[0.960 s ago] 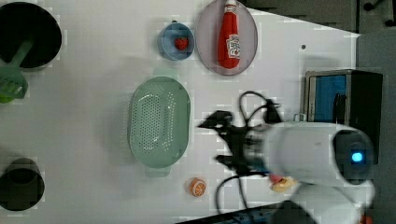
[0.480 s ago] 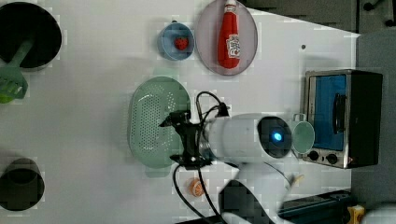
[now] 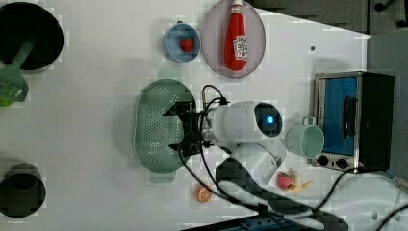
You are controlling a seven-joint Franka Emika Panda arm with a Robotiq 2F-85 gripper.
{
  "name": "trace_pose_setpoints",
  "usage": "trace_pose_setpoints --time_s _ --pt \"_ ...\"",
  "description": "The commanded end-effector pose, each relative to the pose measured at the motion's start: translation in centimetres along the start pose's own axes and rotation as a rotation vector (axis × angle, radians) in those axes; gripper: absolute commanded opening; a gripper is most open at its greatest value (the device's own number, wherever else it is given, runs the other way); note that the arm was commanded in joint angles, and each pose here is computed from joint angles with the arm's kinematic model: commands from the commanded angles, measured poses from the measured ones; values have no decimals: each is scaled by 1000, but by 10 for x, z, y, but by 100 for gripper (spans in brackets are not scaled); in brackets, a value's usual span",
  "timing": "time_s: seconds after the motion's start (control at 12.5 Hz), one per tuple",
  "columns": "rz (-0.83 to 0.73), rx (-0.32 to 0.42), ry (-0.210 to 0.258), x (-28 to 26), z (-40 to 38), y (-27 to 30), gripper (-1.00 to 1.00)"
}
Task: Drag strainer left to right.
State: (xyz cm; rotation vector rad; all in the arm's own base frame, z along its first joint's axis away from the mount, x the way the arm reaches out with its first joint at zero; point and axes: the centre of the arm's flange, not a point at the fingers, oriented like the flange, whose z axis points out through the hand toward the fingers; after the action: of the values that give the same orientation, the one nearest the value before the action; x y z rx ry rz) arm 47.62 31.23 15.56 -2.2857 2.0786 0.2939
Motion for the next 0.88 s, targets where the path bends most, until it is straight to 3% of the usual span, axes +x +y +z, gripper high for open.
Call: trace_pose_setpoints --time_s 0.08,0.24,0.4,0.88 --pt "20 41 19 -7 -7 -3 100" --pt "23 36 41 6 2 0 100" --pt "35 67 28 14 3 -2 100" --pt "97 84 55 58 -1 -7 100"
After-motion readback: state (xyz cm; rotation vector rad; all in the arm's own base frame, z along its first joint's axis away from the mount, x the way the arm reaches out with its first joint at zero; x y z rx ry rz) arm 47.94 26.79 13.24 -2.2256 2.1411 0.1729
